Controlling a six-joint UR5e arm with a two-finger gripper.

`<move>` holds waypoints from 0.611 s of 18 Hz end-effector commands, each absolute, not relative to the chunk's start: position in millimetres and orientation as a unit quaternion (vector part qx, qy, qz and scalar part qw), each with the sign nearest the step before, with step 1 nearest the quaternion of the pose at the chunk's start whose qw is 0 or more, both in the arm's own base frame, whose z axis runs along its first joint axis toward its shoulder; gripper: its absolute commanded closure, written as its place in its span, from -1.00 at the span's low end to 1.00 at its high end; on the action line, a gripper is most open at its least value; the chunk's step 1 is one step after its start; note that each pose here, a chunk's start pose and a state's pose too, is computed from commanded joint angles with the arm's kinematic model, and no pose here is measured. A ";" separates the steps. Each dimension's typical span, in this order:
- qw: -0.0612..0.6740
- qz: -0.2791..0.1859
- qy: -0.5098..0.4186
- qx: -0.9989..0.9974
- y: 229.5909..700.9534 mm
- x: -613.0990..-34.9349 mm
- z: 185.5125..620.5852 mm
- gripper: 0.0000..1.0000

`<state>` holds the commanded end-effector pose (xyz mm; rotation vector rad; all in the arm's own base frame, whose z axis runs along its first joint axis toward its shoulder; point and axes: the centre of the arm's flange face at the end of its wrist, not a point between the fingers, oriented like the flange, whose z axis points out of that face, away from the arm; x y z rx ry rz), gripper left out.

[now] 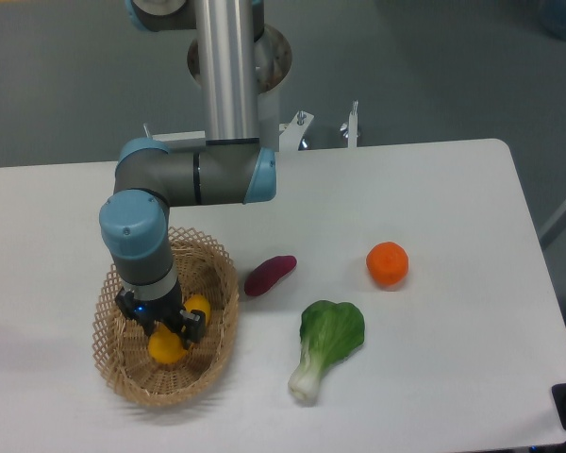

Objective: Pick up the mango from the basket
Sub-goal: 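Close the gripper around the yellow mango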

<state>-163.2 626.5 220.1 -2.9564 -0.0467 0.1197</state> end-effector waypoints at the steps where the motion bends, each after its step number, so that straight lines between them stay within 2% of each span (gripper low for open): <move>1: 0.092 0.041 -0.015 -0.995 626.4 -163.2 221.1 -0.11; 8: 0.099 0.045 -0.012 -0.994 626.1 -164.3 231.1 -0.10; 11: 0.118 0.053 -0.017 -0.991 621.9 -174.5 257.6 -0.10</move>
